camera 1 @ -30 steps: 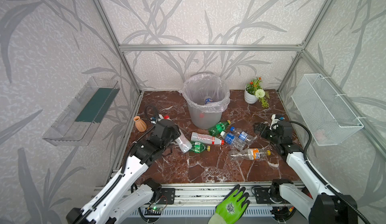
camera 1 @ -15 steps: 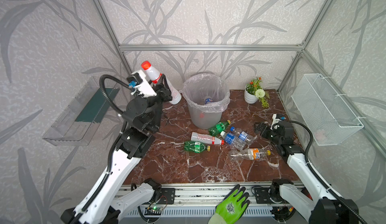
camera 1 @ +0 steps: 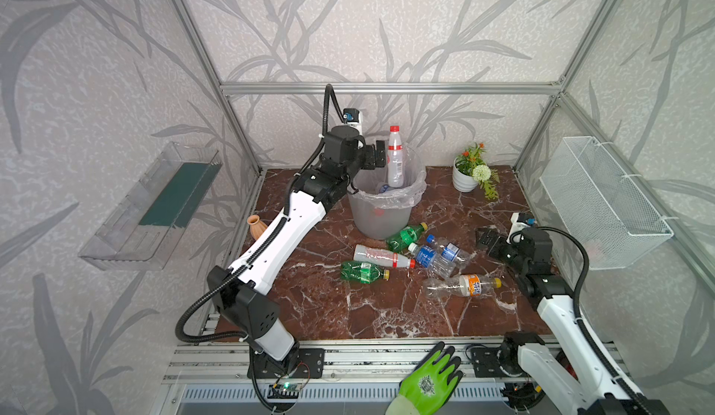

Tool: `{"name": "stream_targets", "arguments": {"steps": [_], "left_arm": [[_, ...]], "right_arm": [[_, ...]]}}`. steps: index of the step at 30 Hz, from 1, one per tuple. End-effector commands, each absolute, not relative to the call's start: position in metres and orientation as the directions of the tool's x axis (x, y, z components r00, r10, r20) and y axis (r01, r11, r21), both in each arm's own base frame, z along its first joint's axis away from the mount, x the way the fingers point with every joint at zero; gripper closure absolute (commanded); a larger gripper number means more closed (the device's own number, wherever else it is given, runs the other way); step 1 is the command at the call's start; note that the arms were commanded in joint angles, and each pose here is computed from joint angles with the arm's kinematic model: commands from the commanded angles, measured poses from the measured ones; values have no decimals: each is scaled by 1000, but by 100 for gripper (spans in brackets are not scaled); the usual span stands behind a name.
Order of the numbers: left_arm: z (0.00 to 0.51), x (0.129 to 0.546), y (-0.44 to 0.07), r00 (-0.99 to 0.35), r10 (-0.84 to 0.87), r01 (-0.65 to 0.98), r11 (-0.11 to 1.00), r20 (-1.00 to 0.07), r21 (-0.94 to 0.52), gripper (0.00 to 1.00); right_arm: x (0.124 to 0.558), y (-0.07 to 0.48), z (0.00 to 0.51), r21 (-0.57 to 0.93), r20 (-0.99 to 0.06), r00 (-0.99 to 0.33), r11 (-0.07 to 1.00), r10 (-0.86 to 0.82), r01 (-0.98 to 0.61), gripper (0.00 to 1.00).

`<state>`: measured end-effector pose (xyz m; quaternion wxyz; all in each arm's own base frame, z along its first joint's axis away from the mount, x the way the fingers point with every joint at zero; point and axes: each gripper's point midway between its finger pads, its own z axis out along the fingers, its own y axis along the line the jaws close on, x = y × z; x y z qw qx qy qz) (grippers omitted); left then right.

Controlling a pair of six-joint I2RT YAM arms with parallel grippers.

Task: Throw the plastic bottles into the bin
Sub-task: 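Drop the white bottle into the bin while the right gripper moves to the pile, then lower the right gripper onto the orange-labelled yellow-capped bottle and grasp it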

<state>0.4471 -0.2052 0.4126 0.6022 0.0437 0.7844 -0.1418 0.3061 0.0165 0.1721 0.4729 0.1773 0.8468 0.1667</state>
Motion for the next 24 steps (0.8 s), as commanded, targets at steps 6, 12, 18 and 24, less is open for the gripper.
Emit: {"name": "stream_targets", "arguments": {"steps": [6,12,18,24], "left_arm": [[466,398,-173,-88,-169,255,949,-982,-186,1],[433,385,-154,-126,-183,182,962,-975,-204,1],[403,373,-133,-145,-174,103,977,-974,-189,1],[380,361,-120,-165,-139,67,986,-976,-152,1]], "right_arm": [[300,11,169,468,-698,-503,857,509,217,0],[287,7,158,483,-639,-522,823,565,298,3],[261,5,143,508,-546,-533,761,647,403,6],[229,11,129,532,-427,-544,687,723,496,8]]}}
